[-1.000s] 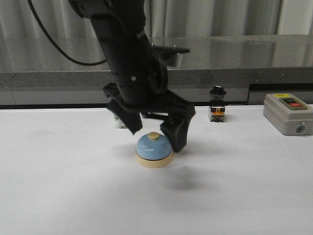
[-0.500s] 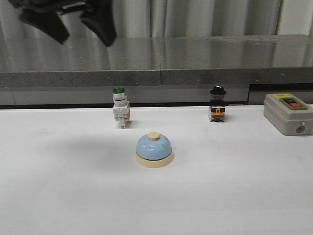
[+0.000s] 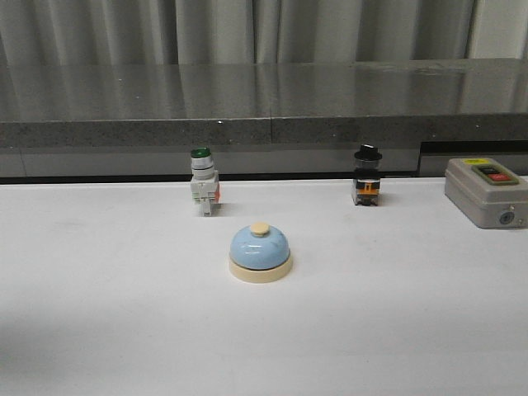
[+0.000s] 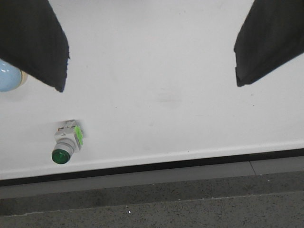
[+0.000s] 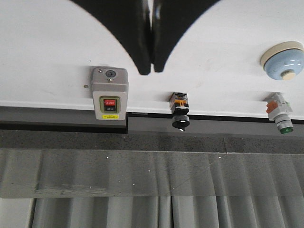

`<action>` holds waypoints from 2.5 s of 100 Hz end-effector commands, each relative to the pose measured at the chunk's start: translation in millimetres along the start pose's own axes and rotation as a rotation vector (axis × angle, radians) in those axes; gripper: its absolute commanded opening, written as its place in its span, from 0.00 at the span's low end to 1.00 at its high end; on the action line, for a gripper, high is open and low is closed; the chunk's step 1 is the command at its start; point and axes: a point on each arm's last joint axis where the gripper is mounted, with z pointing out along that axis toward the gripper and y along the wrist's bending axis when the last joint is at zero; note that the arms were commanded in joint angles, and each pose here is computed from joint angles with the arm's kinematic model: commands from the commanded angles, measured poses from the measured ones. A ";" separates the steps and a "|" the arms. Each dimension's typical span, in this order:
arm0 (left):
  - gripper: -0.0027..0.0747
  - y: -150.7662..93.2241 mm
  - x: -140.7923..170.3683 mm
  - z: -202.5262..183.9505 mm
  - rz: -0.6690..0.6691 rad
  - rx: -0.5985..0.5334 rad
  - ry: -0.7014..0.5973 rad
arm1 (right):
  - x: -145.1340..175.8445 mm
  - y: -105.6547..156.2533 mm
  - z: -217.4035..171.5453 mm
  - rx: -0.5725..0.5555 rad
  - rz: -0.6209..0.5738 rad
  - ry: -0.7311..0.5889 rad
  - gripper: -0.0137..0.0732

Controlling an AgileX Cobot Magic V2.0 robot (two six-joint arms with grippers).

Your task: Place and press bell with both arms

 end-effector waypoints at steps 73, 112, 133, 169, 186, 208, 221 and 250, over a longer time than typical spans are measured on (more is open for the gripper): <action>0.01 0.2 40.3 -75.2 -0.046 0.024 -0.307 | -12.9 -0.4 -2.6 0.009 -0.004 -0.113 0.09; 0.01 0.2 40.3 -75.2 -0.046 0.024 -0.307 | -12.9 -0.4 -2.6 0.009 -0.004 -0.113 0.09; 0.01 1.5 38.2 -75.9 -0.002 0.003 -0.332 | -12.9 -0.4 -2.6 0.009 -0.004 -0.113 0.09; 0.01 2.9 85.0 -85.3 0.055 -0.007 -0.598 | -12.9 -0.4 -2.6 0.009 -0.004 -0.113 0.09; 0.01 5.8 128.3 -80.3 0.067 -0.035 -0.605 | -12.9 -0.4 -2.6 0.009 -0.004 -0.113 0.09; 0.01 11.7 168.0 -73.3 0.044 -0.118 -0.652 | -12.9 -0.4 -2.6 0.009 -0.004 -0.113 0.09; 0.01 14.1 177.8 -71.4 0.034 -0.163 -0.676 | -12.9 -0.4 -2.6 0.009 -0.004 -0.113 0.09; 0.01 15.3 178.4 -71.7 0.033 -0.187 -0.672 | -12.9 -0.4 -2.6 0.009 -0.004 -0.113 0.09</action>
